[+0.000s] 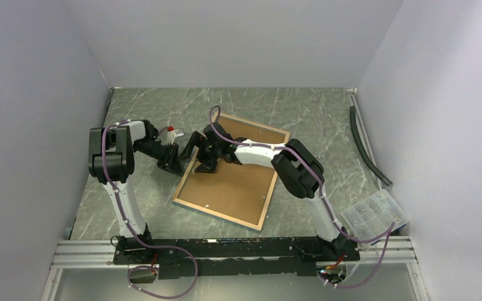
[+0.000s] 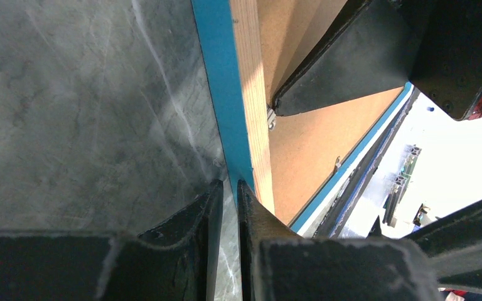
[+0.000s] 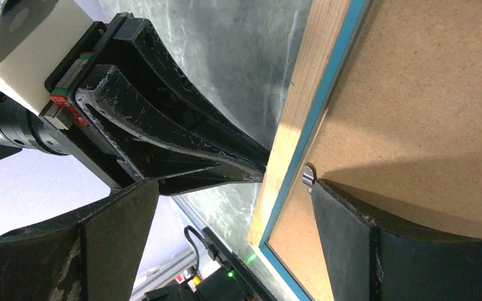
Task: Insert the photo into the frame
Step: Install the photo frame at the center of the board.
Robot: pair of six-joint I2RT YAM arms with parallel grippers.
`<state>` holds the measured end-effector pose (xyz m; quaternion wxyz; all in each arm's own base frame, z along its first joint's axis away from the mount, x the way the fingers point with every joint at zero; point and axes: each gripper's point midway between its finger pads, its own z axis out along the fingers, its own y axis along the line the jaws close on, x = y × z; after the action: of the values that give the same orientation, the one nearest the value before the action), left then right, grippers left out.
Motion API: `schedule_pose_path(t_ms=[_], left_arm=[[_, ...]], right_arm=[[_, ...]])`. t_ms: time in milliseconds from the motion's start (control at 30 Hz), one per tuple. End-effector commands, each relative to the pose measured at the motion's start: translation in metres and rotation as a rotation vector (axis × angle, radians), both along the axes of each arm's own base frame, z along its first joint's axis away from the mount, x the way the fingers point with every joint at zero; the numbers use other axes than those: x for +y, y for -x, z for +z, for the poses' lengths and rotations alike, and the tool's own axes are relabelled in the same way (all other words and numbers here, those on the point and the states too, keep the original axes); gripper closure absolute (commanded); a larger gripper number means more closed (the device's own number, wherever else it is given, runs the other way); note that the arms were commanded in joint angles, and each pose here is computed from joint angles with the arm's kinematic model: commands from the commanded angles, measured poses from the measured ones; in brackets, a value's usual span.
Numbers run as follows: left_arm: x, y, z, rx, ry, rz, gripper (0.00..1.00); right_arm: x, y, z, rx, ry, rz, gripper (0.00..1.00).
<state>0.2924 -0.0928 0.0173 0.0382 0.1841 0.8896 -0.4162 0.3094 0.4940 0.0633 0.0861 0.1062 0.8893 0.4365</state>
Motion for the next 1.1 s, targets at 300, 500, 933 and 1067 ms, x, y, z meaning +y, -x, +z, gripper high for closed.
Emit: schedule_pose_path(t_ms=[300,500,933,1067], left_arm=[[-0.005,0.001,0.01,-0.033,0.03,-0.016,0.8],[-0.006,0.001,0.011,-0.036,0.032,-0.019,0.8],[-0.007,0.001,0.011,-0.039,0.032,-0.022,0.8],[-0.007,0.001,0.012,-0.042,0.031,-0.024,0.8]], right_arm=[[-0.002,-0.001,-0.03,0.014,0.051,-0.005,0.04],[0.002,0.003,-0.032,0.018,0.045,0.013,0.04],[0.007,0.009,-0.033,0.023,0.039,0.035,0.04],[0.008,0.008,-0.027,0.013,0.025,0.045,0.04]])
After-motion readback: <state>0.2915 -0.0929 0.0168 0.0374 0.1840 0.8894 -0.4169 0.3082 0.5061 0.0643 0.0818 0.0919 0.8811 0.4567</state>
